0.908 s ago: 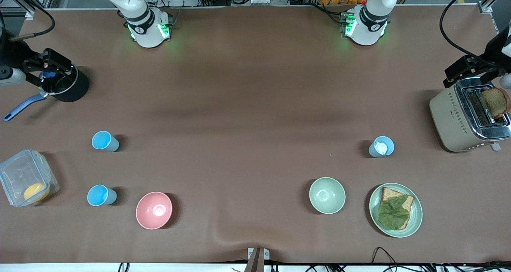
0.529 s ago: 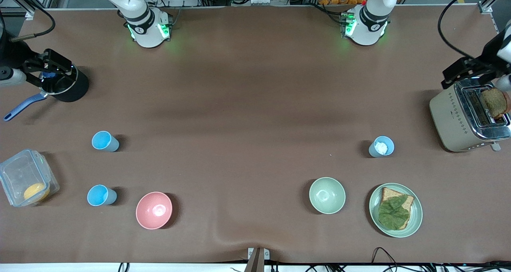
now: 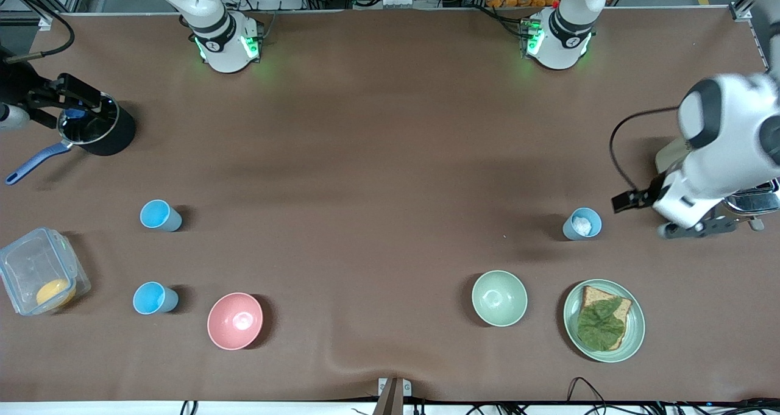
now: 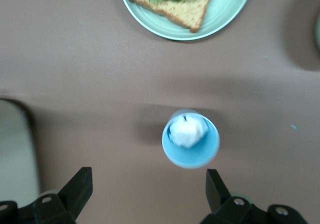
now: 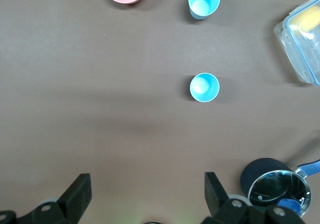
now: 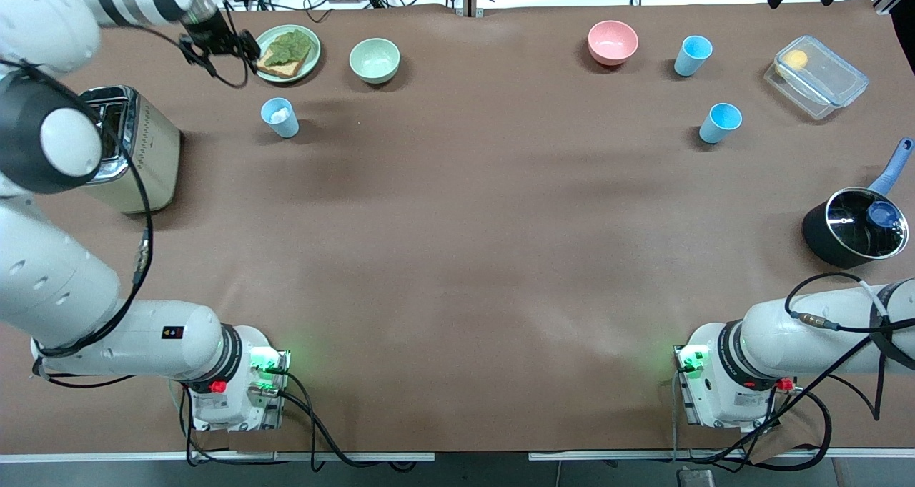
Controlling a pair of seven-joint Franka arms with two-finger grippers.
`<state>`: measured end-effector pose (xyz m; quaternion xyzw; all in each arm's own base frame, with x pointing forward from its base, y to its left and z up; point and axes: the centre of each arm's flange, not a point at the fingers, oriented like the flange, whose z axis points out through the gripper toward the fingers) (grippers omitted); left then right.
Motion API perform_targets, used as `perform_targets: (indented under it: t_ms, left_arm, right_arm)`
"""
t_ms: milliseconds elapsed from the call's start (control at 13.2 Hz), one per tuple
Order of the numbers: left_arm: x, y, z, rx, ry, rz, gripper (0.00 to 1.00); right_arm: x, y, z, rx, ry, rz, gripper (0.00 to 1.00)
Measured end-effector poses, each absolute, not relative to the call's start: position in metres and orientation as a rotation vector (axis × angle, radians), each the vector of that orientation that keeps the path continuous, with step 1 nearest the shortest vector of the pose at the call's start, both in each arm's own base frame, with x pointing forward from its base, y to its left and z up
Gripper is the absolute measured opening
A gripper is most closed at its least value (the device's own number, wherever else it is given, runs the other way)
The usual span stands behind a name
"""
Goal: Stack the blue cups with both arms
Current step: 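Grasp the blue cup with the left gripper while the right gripper reaches out, then carry the cup toward the table middle while the right gripper grasps another cup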
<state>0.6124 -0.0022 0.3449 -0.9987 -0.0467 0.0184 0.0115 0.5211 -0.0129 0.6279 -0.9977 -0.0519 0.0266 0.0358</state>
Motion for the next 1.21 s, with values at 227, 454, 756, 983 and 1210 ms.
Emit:
perform_targets:
  t_ms: [227, 454, 756, 983, 1210]
  left_arm:
    - [0.618, 0.006, 0.289, -3.114, -0.140, 0.090, 0.92]
    - [0.618, 0.004, 0.274, -3.113, -0.136, 0.123, 0.89]
    - [0.615, 0.003, 0.259, -3.111, -0.133, 0.161, 0.56]
    - [0.614, 0.002, 0.249, -3.112, -0.133, 0.186, 0.50]
    - [0.613, -0.001, 0.245, -3.122, -0.144, 0.201, 0.43]
  right_arm:
    - [0.522, -0.012, 0.625, -3.063, -0.177, 0.093, 1.00]
    - [0.533, -0.015, 0.603, -3.046, -0.283, 0.152, 1.00]
    - [0.563, -0.056, 0.543, -2.998, -0.258, 0.273, 1.00]
    - [0.594, -0.100, 0.469, -2.910, -0.157, 0.390, 1.00]
    - [0.626, -0.116, 0.399, -2.909, -0.141, 0.430, 1.00]
